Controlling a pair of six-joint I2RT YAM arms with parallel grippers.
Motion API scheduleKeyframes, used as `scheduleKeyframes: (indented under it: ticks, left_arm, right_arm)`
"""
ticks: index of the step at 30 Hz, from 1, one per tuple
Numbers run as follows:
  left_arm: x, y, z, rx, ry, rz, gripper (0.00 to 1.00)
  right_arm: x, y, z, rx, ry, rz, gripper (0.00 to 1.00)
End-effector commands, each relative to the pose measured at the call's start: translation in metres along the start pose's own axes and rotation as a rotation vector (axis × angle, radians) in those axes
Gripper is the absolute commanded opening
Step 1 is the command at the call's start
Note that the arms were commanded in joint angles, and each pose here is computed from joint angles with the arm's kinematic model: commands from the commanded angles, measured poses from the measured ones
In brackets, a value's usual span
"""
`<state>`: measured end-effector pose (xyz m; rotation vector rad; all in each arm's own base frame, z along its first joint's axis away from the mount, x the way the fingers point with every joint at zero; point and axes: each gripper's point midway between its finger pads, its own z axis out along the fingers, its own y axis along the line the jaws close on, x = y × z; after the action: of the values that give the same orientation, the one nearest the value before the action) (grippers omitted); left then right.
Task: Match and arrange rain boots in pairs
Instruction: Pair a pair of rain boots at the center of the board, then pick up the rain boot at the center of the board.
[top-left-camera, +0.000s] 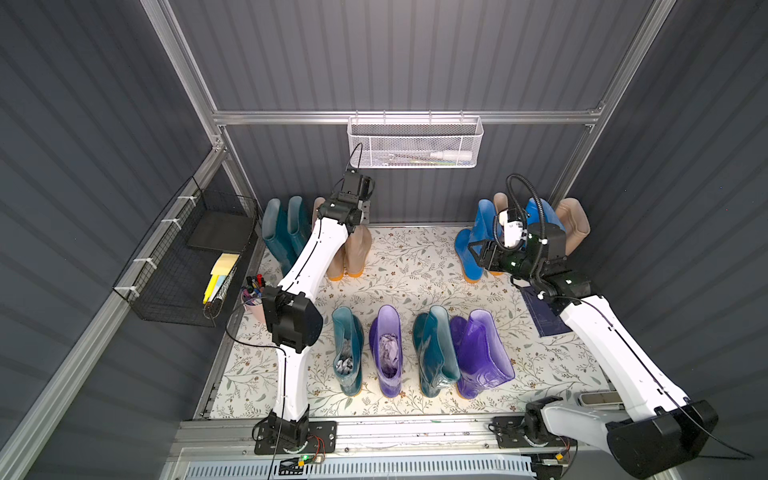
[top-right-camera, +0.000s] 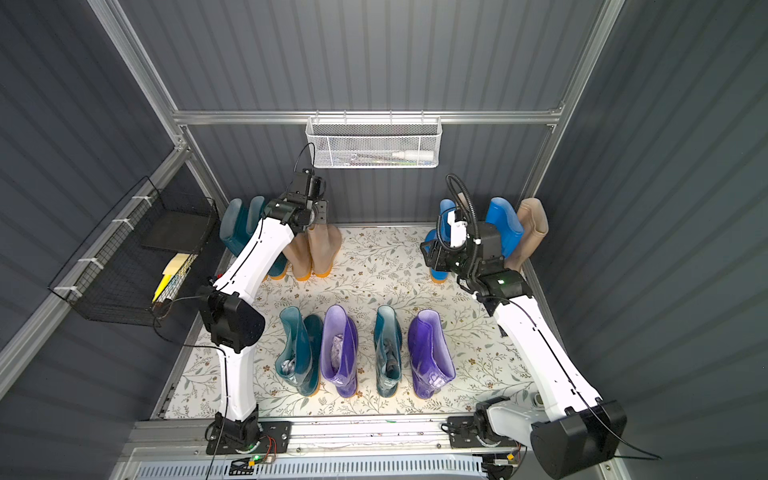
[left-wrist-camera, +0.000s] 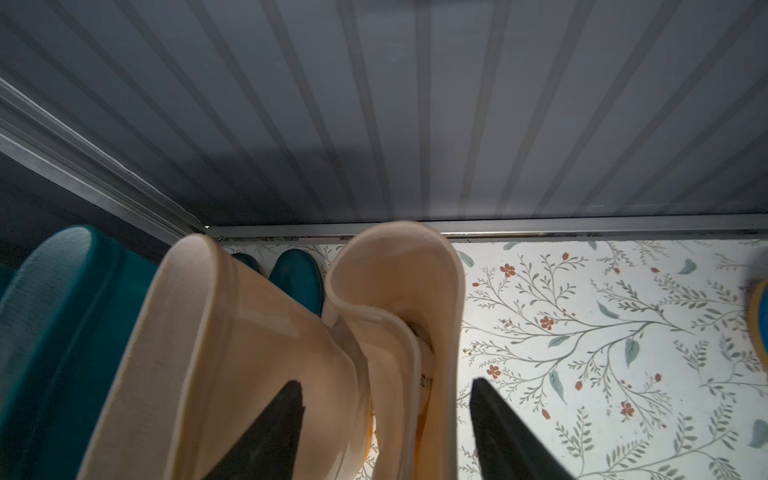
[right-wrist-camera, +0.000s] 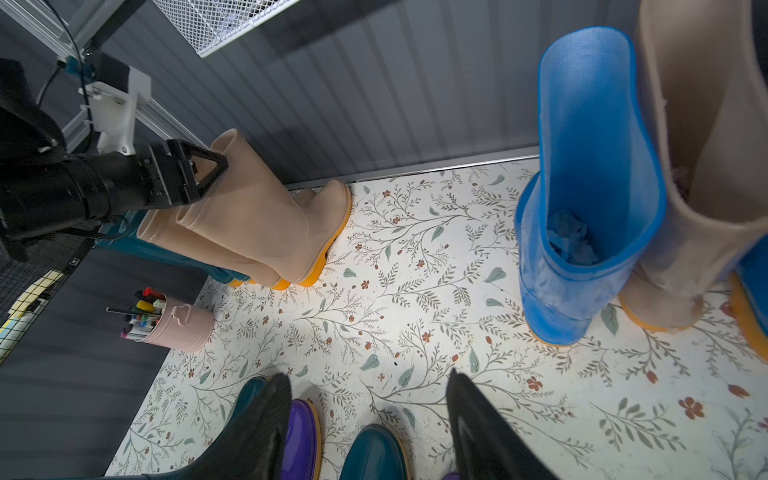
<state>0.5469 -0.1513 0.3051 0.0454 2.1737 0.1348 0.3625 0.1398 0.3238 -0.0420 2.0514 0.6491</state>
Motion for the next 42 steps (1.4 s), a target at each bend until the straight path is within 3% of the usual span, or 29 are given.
scheduleKeyframes:
  ticks: [1,14,20,33,42]
  left_arm:
    - [-0.022,0.007,-0.025,0.032,-0.064,-0.025,0.68]
    - [-0.037,0.005,-0.059,0.114,-0.109,-0.052,0.72]
    - [-0.036,-0.015,-0.083,0.266,-0.128,-0.042,0.72]
    - [0.004,-0.080,-0.132,0.458,-0.088,0.077,0.72]
    - [0.025,-0.084,-0.133,0.467,-0.049,0.081,0.72]
  right_arm:
    - [-0.010,-0.001,-0.003,0.014,-0.017,-0.019,0.64]
    - [-0.024,-0.007,-0.012,0.043,-0.045,-0.031,0.66]
    - [-0.027,-0.021,-0.006,0.086,-0.021,-0.029,0.67]
    - [-0.048,-0.058,0.003,0.216,0.040,-0.037,0.74]
    - [-0.048,-0.075,0.019,0.254,0.097,-0.021,0.77]
